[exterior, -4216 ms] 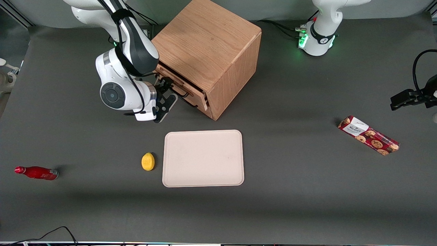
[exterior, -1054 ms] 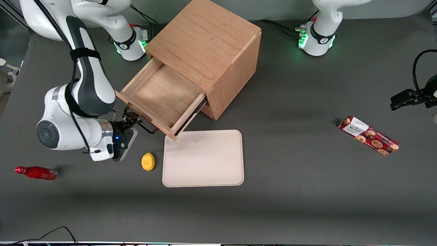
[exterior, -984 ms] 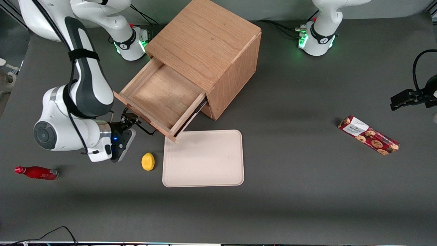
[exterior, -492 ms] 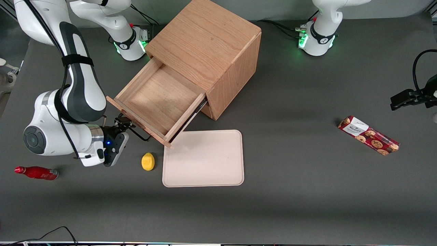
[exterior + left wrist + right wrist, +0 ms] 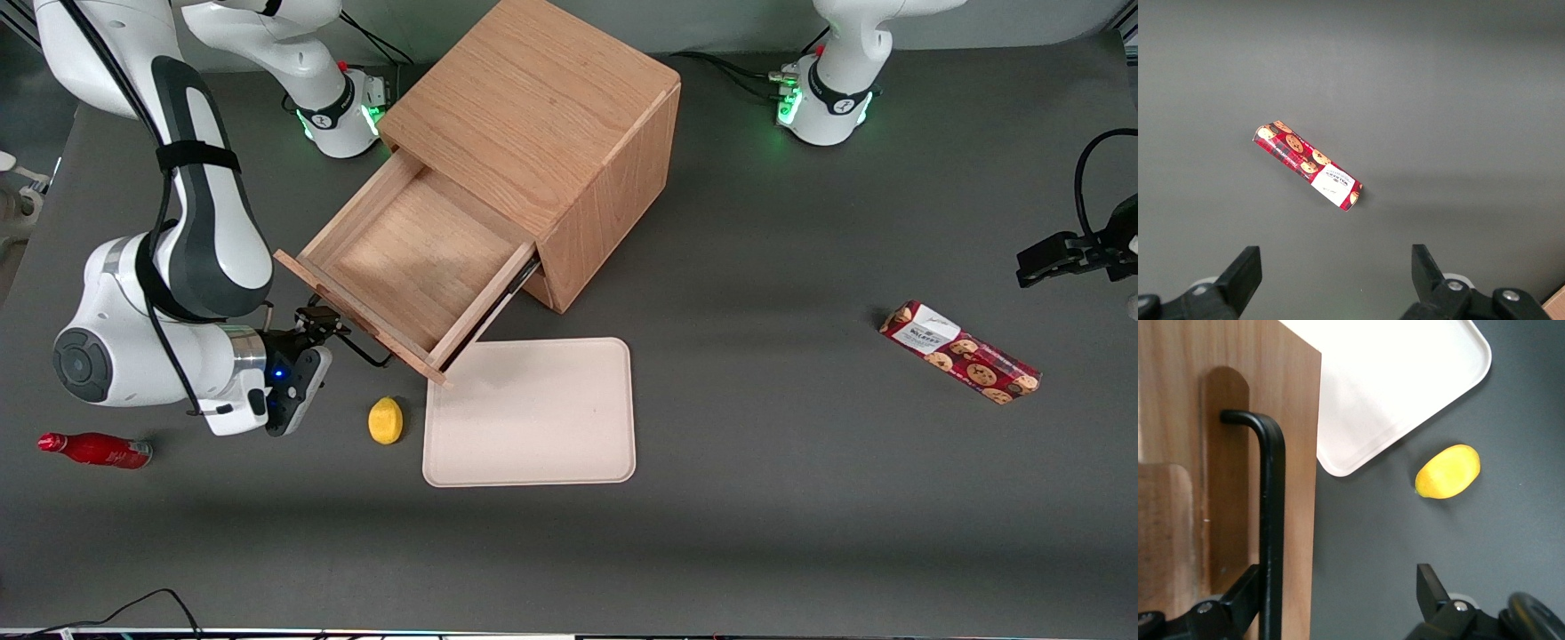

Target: Open upper drawer

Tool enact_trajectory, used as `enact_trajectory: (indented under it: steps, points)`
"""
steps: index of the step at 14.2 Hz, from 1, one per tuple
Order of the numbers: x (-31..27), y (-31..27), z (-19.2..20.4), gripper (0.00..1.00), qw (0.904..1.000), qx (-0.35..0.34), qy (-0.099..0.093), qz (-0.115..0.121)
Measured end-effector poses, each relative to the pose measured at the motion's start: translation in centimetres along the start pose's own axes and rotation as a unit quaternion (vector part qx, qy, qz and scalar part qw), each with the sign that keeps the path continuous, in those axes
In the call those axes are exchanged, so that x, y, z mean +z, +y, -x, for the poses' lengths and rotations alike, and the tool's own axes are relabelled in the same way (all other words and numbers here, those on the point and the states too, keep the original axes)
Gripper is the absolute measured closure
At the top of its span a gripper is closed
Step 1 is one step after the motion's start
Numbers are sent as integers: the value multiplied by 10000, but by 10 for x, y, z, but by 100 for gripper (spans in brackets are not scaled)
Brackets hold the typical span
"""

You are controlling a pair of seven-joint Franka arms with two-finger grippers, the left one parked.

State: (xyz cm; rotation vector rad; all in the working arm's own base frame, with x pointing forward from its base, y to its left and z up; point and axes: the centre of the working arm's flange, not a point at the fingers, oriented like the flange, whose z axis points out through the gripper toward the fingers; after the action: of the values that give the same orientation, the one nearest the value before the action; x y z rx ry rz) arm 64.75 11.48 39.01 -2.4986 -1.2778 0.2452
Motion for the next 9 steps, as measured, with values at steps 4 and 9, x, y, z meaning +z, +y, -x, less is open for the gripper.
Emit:
enact_trajectory:
  steps: [4, 9]
  points:
    - [-50, -29, 3, 0, 9959, 900, -104, -78]
    - [-127, -76, 31, 0, 9733, 2250, 57, 450]
